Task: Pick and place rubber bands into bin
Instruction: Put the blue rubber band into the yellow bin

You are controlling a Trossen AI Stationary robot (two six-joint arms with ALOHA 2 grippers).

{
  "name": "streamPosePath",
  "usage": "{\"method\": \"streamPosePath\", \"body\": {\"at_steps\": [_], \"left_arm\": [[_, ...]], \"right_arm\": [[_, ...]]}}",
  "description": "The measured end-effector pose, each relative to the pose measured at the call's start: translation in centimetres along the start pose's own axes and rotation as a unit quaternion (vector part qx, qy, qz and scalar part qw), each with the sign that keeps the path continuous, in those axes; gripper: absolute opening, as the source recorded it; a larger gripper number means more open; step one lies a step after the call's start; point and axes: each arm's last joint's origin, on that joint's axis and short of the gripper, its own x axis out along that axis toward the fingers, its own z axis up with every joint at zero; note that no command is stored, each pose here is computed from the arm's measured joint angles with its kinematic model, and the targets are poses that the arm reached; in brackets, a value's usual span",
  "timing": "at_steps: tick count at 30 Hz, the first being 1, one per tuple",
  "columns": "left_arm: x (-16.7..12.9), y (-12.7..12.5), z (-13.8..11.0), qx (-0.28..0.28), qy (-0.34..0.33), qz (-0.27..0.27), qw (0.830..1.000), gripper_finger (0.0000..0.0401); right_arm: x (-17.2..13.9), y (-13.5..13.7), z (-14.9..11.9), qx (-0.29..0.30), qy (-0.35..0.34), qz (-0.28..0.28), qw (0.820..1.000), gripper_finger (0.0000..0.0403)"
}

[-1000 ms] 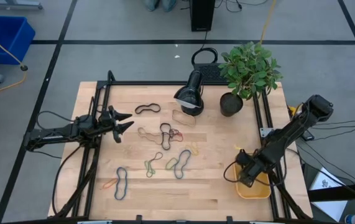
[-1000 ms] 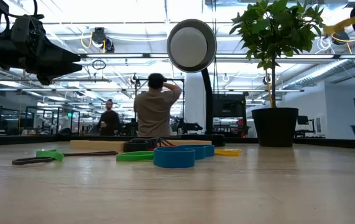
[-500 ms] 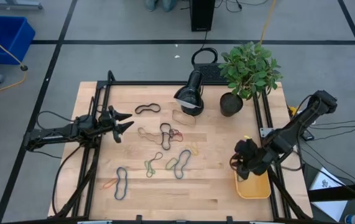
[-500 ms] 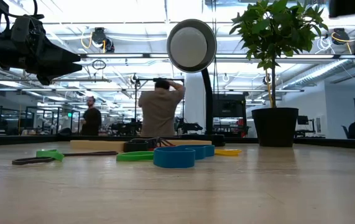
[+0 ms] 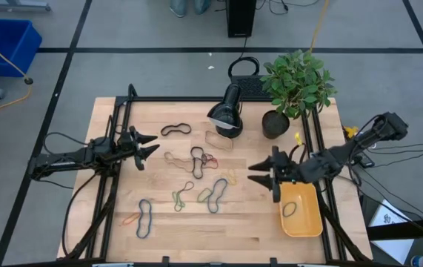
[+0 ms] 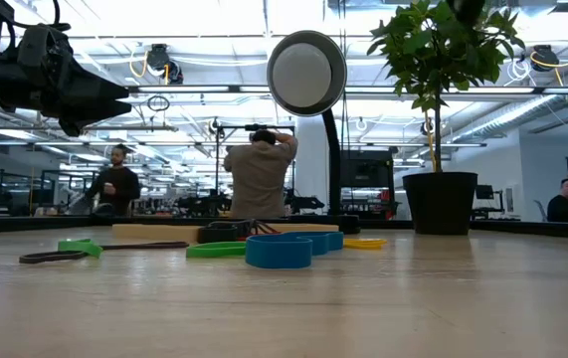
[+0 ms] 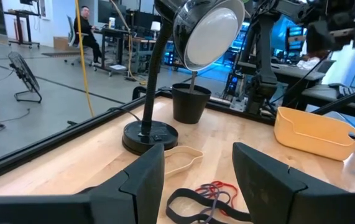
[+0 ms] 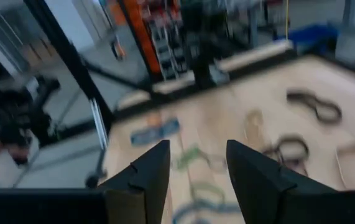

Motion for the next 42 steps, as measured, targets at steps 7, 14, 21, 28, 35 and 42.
{"method": "streamPosePath", "body": {"at_steps": [7,14,21,28,35,42], "left_arm": [[0.0,0.0,0.0,-0.006,0.000,0.000,1.000,0.0196],[0.0,0.0,0.0,-0.006,0.000,-0.001,1.000,0.0196],[0.0,0.0,0.0,-0.006,-0.001,-0.001,1.000,0.0196],[0.0,0.0,0.0,-0.006,0.000,-0.001,1.000,0.0196],[0.0,0.0,0.0,-0.005,0.002,0.000,1.000,0.0196],[0.0,0.0,0.0,-0.005,0.002,0.000,1.000,0.0196]], "right_arm": [[0.9,-1.4,1.6,-0.054,-0.053,-0.032,0.997,0.0155],[2.9,-1.4,1.9,-0.206,-0.074,-0.051,0.974,0.0155],[7.6,-0.1,2.6,-0.304,0.017,-0.084,0.949,0.0155],[13.0,-0.5,1.1,-0.305,0.140,-0.079,0.939,0.0155],[16.4,-2.9,-3.7,-0.267,0.267,-0.063,0.924,0.0155],[18.4,-5.6,-7.7,-0.233,0.369,-0.064,0.897,0.0155]]}}
